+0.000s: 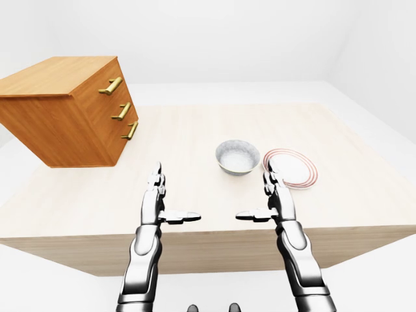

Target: Put the bowl on top of the cabinet.

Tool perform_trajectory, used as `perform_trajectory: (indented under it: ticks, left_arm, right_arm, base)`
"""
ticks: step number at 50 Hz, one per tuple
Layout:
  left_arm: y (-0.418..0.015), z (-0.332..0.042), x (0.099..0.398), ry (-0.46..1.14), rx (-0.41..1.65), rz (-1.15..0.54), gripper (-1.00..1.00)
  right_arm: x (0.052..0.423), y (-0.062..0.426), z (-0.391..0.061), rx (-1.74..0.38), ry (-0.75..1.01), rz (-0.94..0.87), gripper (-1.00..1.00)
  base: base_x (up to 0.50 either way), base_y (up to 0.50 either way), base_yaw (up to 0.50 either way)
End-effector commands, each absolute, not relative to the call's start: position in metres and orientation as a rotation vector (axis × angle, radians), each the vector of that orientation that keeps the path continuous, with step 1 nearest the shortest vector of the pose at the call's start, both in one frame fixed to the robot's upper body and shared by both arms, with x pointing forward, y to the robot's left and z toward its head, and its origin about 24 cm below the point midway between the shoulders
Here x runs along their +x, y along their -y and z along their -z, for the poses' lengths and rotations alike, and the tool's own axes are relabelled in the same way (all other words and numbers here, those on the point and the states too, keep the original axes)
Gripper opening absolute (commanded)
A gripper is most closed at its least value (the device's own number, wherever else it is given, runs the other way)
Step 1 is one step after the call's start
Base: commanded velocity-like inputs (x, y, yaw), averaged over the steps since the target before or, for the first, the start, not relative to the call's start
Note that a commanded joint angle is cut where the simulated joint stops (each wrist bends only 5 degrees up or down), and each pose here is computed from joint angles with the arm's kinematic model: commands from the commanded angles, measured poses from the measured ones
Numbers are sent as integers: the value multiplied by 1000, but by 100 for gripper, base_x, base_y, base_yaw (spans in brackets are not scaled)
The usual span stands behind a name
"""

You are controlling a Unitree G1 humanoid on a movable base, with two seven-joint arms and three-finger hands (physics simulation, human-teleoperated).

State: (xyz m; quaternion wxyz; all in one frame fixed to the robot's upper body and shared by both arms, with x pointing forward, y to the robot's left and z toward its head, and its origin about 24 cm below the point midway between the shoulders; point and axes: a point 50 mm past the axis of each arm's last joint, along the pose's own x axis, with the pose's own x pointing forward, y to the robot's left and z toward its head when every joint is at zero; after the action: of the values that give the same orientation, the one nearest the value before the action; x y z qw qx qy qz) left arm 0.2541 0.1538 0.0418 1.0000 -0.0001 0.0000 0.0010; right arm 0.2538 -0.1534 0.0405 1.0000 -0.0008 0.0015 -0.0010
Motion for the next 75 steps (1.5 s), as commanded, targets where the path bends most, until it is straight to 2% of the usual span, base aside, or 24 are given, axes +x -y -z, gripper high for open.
perform_trajectory:
  ticks: [1,10,14,18,21,25,28,32,37,44,51,67,75]
  left_arm:
    - [-161,-44,254,1,4,-3,100]
    - [-162,-48,253,10,2,-4,100]
    - [-172,-68,254,63,-12,-33,100]
    - [-191,-108,253,229,-23,-94,100]
    - [-209,-143,248,379,-39,-164,100]
    - [-210,-174,232,525,2,-179,100]
    - [-216,-186,227,579,18,-216,100]
    - [-238,-205,218,667,10,-294,100]
    - [-253,-226,203,777,-47,-366,100]
    - [-263,-226,198,783,-88,-446,100]
    - [-272,-225,196,777,-121,-509,100]
    - [-275,-226,197,772,-131,-524,100]
    - [-275,-225,197,768,-131,-522,100]
  right_arm:
    - [253,160,-40,-3,-10,1,100]
    - [253,162,-41,-3,-8,7,100]
    - [253,172,-64,24,44,59,100]
    - [246,182,-100,15,201,104,100]
    - [230,196,-143,7,393,154,100]
    - [206,214,-179,-12,563,236,100]
    - [195,223,-190,-14,623,274,100]
    - [167,240,-220,-32,788,340,100]
    - [150,250,-234,-34,872,377,100]
    - [140,255,-242,-13,924,399,100]
    - [142,258,-237,14,899,403,100]
    - [144,259,-236,64,890,380,100]
    - [145,259,-234,60,880,373,100]
  base:
    - [0,0,0]
    - [0,0,0]
    - [0,0,0]
    - [0,0,0]
    - [0,0,0]
    - [0,0,0]
    - [0,0,0]
    - [0,0,0]
    - [0,0,0]
    - [0,0,0]
    - [0,0,0]
    - [0,0,0]
    - [42,0,0]
